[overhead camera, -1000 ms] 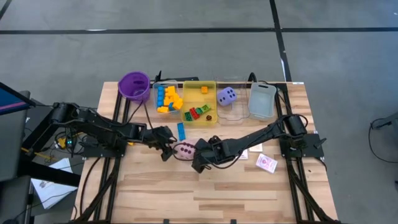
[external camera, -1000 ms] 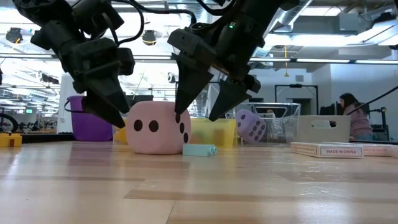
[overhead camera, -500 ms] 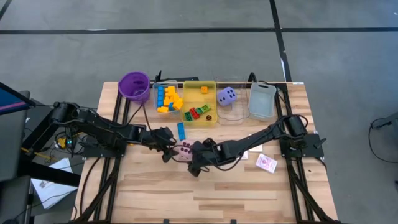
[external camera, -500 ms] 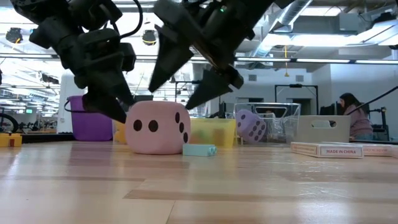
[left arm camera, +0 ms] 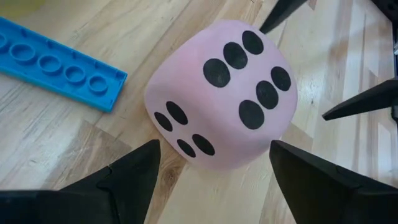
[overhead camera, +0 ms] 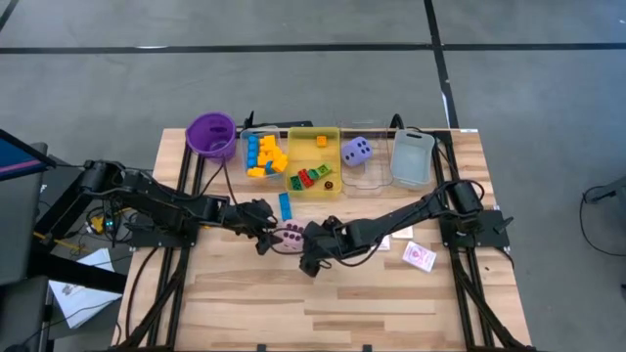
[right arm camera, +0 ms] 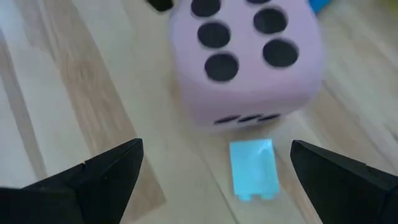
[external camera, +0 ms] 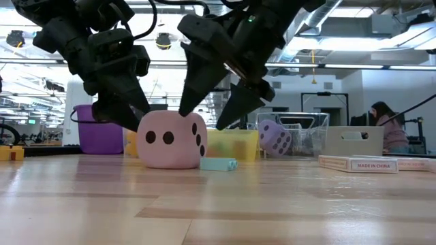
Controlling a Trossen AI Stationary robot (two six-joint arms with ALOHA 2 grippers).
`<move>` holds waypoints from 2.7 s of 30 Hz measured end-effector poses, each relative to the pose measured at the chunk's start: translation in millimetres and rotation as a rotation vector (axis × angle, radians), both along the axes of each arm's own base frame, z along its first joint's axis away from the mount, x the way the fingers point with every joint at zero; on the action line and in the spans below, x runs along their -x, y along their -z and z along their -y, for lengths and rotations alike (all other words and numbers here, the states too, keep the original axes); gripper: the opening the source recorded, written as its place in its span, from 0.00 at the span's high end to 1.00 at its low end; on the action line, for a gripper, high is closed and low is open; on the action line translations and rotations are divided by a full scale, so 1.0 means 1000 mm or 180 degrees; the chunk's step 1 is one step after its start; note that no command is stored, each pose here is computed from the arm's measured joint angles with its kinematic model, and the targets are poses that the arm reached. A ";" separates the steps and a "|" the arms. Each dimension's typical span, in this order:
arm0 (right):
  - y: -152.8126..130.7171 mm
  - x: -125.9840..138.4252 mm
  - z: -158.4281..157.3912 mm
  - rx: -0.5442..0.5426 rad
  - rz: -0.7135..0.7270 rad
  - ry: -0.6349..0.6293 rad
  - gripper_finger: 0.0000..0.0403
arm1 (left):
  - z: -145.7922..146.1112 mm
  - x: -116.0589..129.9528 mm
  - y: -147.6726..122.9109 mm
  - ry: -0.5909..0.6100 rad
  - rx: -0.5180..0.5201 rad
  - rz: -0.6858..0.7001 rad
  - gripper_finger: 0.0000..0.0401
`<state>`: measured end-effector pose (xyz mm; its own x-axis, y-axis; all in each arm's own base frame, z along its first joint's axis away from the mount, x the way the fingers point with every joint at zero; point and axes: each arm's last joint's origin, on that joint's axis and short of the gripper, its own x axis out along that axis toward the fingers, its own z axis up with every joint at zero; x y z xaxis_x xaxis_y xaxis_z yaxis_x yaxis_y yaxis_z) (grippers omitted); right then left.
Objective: Pick & Place Toys
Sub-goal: Put the pink dice into the right transparent bin
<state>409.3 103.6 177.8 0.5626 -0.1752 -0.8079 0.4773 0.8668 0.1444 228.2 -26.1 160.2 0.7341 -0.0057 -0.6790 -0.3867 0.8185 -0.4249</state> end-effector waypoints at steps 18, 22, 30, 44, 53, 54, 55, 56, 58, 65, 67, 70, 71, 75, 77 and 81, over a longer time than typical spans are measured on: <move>0.001 -0.002 0.016 0.0347 -0.0101 -0.0142 0.01 | 0.000 0.000 0.000 0.0007 -0.0007 -0.0002 0.26; -0.002 -0.006 0.019 0.0320 0.0029 -0.0101 0.01 | 0.000 0.000 0.000 0.0006 -0.0007 -0.0002 0.26; -0.008 -0.015 0.017 0.0260 0.0390 -0.0106 0.01 | 0.000 0.000 0.000 0.0007 -0.0007 -0.0002 0.26; -0.008 -0.016 0.022 0.0292 0.0367 -0.0140 0.01 | 0.000 0.000 0.000 0.0007 -0.0007 -0.0002 0.26; -0.007 -0.017 0.027 0.0270 0.0326 -0.0145 0.01 | -0.002 0.000 0.000 -0.0090 -0.0092 0.0010 0.26; -0.007 -0.016 0.028 0.0295 0.0308 -0.0161 0.01 | -0.002 0.000 0.000 -0.0090 -0.0092 0.0009 0.26; -0.007 -0.016 0.029 0.0334 0.0283 -0.0167 0.01 | -0.002 0.000 0.000 -0.0090 -0.0093 0.0010 0.26; -0.006 -0.016 0.031 0.0380 0.0266 -0.0155 0.01 | -0.002 0.000 0.000 -0.0090 -0.0093 0.0010 0.26; -0.006 -0.015 0.033 0.0445 0.0225 -0.0160 0.01 | -0.002 0.000 0.000 -0.0093 -0.0094 0.0009 0.26; -0.006 -0.016 0.039 0.0422 0.0205 -0.0151 0.01 | -0.002 0.000 0.000 -0.0106 -0.0107 0.0011 0.26; -0.005 -0.016 0.039 0.0380 0.0201 -0.0180 0.01 | -0.002 0.000 0.000 -0.0114 -0.0113 0.0012 0.26; -0.005 -0.016 0.039 0.0360 0.0198 -0.0195 0.01 | -0.002 0.000 0.000 -0.0124 -0.0123 0.0013 0.26; -0.005 -0.017 0.040 0.0360 0.0197 -0.0193 0.01 | -0.002 0.000 0.000 -0.0124 -0.0123 0.0013 0.26; -0.005 -0.017 0.044 0.0186 0.0169 -0.0282 0.01 | -0.002 0.000 0.000 -0.0124 -0.0123 0.0013 0.26; -0.004 -0.018 0.047 0.0076 0.0160 -0.0333 0.01 | -0.002 0.000 0.000 -0.0132 -0.0130 0.0014 0.26; 0.006 -0.020 0.049 0.0022 0.0070 -0.0348 0.01 | -0.002 0.000 0.000 -0.0154 -0.0151 0.0017 0.26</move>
<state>428.9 54.5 172.0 0.5962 -0.1174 -0.7942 0.3767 0.9145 0.1477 228.3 -23.6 160.4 0.7365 0.0620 -0.6736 -0.4241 0.8181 -0.3884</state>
